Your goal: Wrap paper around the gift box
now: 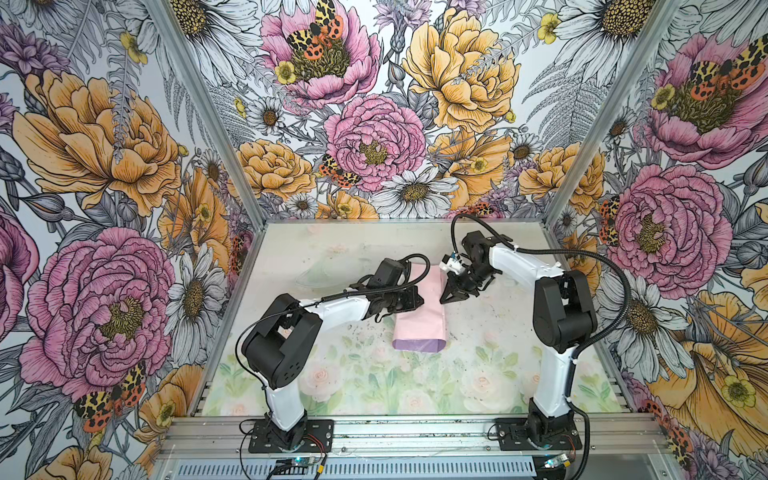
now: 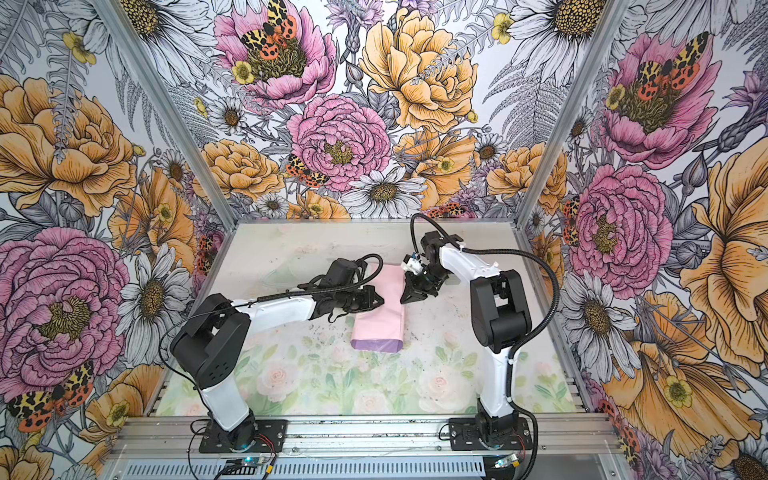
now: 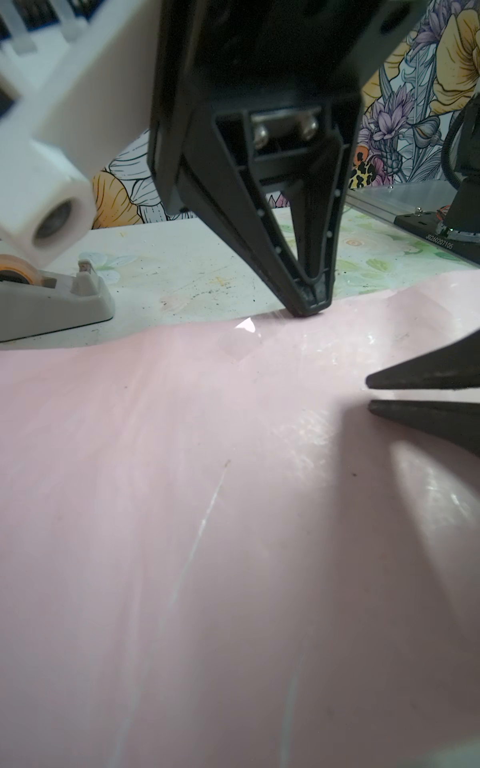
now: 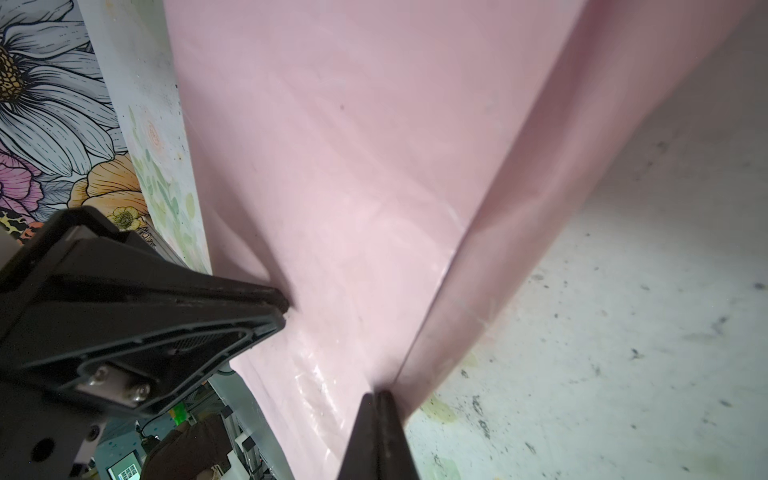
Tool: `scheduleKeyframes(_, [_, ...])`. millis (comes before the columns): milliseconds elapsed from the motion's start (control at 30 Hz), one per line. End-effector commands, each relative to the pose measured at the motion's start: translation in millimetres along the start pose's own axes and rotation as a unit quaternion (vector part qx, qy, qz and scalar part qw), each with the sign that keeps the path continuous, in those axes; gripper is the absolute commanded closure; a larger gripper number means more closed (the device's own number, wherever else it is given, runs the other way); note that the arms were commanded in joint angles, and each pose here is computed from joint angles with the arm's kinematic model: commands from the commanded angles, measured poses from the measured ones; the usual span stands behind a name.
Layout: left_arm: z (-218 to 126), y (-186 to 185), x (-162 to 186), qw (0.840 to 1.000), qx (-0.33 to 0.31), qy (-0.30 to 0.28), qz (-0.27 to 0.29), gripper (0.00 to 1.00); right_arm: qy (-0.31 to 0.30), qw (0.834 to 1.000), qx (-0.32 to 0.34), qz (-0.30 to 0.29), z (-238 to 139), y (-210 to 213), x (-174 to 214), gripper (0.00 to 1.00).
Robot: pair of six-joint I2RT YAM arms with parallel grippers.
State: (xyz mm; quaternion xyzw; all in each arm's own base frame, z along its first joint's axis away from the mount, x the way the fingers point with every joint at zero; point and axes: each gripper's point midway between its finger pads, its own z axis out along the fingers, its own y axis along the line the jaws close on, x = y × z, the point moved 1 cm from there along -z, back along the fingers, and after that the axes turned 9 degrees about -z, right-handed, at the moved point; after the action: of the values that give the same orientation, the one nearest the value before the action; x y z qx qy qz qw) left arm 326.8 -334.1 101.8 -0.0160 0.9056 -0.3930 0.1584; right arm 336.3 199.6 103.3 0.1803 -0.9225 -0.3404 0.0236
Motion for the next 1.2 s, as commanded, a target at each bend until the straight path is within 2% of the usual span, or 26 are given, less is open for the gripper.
scheduleKeyframes(0, [5.3, 16.3, 13.9, 0.999, -0.034, 0.018, 0.000, 0.89, 0.006, 1.000, 0.002, 0.005, 4.7, -3.3, -3.8, 1.00])
scheduleKeyframes(733, [2.8, -17.8, -4.7, 1.000, 0.013, 0.003, 0.019, 0.88, 0.004, 1.000, 0.003, 0.007, 4.7, -4.0, -6.1, 1.00])
scheduleKeyframes(1067, [0.0, -52.7, -18.2, 0.996, 0.076, -0.014, 0.041, 0.89, 0.003, 1.000, 0.002, 0.004, 3.9, -2.1, -6.2, 1.00])
scheduleKeyframes(1167, [16.1, -46.5, -18.1, 0.997, 0.076, -0.003, 0.033, 0.90, 0.002, 1.000, 0.002, 0.004, 3.5, -1.6, -6.3, 1.00])
